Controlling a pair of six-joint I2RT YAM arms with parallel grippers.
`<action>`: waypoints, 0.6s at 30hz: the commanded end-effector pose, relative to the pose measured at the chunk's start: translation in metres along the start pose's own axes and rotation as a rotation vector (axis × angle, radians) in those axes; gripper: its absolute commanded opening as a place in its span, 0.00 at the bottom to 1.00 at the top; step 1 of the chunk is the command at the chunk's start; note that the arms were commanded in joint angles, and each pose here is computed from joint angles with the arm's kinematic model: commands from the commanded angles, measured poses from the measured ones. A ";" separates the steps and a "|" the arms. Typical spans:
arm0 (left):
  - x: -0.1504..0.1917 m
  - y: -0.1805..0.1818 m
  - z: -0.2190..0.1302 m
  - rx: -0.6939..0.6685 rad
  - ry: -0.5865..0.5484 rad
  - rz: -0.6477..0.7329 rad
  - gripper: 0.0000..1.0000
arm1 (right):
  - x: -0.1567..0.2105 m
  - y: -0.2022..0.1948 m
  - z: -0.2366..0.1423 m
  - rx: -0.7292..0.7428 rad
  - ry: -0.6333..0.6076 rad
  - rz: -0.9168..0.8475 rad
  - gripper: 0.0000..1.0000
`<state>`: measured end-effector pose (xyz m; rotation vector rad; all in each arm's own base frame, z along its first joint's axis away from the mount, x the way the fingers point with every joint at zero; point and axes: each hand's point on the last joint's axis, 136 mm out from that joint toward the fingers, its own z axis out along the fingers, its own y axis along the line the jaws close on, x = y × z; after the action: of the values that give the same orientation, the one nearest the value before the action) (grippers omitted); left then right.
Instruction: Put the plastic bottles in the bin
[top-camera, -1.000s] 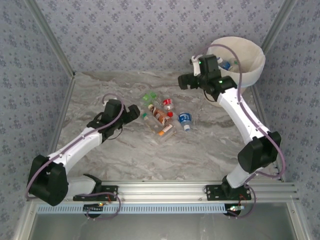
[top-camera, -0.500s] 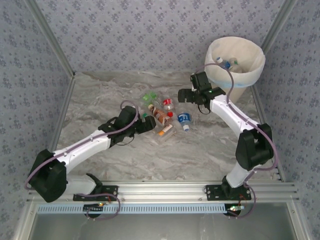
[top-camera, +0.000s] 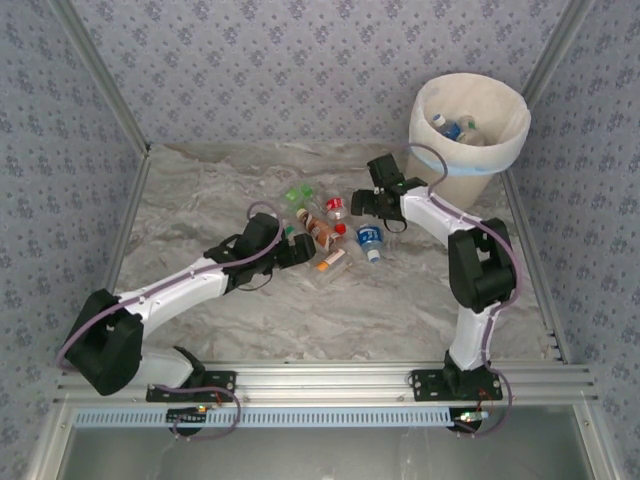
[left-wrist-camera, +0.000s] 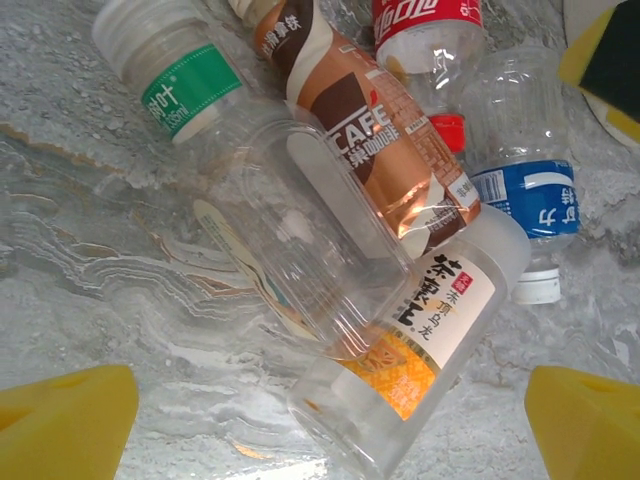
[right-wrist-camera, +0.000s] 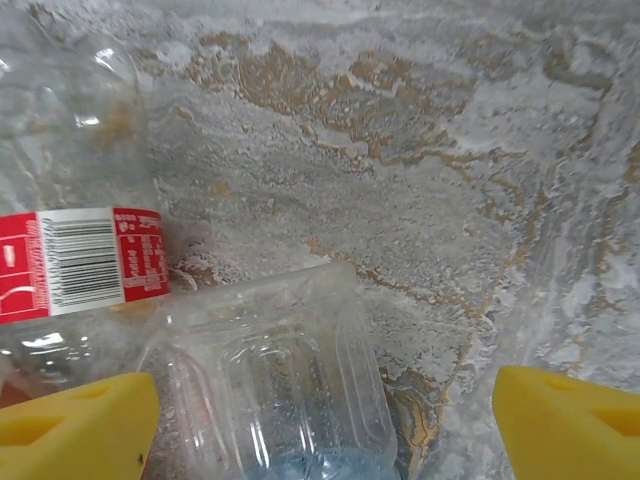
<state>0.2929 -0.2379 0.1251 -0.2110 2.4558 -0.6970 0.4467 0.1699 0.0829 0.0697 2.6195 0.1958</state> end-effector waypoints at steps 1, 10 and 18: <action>-0.010 0.007 -0.006 -0.045 -0.062 0.000 0.99 | 0.007 0.007 0.012 -0.021 0.041 -0.004 0.87; -0.024 0.016 -0.005 -0.097 -0.148 -0.093 0.99 | 0.031 0.013 0.041 -0.047 0.124 -0.025 0.86; -0.031 0.018 -0.004 -0.123 -0.158 -0.087 0.99 | 0.030 0.008 0.046 0.009 0.101 -0.020 0.74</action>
<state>0.3094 -0.2133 0.1268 -0.3860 2.3716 -0.5614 0.4406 0.1855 0.0311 0.0299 2.7287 0.2193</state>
